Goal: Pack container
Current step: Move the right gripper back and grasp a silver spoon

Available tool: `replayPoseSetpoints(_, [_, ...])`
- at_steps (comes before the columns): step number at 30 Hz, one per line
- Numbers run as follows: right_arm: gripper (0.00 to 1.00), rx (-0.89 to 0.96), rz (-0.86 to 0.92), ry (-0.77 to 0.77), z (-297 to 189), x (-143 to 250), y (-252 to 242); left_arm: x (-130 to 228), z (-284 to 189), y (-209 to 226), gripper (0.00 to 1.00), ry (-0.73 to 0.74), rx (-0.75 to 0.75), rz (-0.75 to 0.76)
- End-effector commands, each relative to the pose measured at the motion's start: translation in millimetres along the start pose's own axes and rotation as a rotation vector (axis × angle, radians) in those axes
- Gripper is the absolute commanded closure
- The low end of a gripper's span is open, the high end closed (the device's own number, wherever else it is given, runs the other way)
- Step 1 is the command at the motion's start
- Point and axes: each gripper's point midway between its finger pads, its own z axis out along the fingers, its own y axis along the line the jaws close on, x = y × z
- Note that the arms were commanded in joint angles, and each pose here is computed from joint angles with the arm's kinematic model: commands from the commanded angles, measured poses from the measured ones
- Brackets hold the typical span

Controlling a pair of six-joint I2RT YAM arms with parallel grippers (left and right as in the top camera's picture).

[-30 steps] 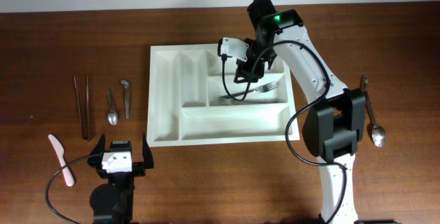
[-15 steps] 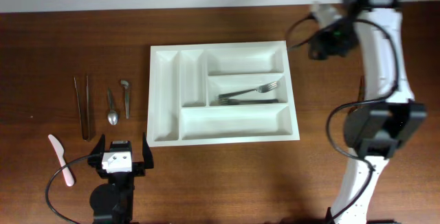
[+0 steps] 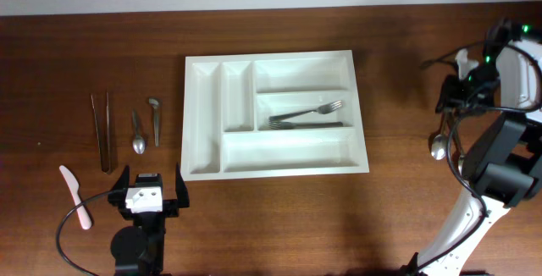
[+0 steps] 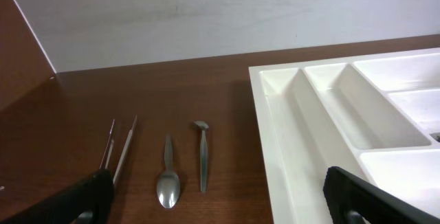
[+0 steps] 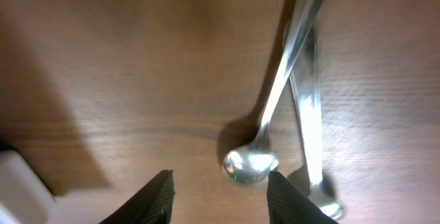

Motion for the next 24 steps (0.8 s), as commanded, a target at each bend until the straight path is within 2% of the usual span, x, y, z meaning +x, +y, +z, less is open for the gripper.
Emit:
replayPoseSetpoints(1, [0.64,-0.008,0.036,0.058,19,19,0,2,0,1,0.01,0.000,-0.008,0.016])
replayPoseSetpoints(4, [0.67,-0.012,0.036,0.074,31,24,1,2,0,1,0.01,0.000,-0.008,0.016])
replayPoseSetpoints(12, [0.66,-0.009,0.045,0.063,45,23,-2,2,0,1,0.01,0.000,-0.008,0.016])
replayPoseSetpoints(24, [0.55,-0.096,0.044,0.029,42,15,13,2,0,1,0.01,0.000,-0.008,0.016])
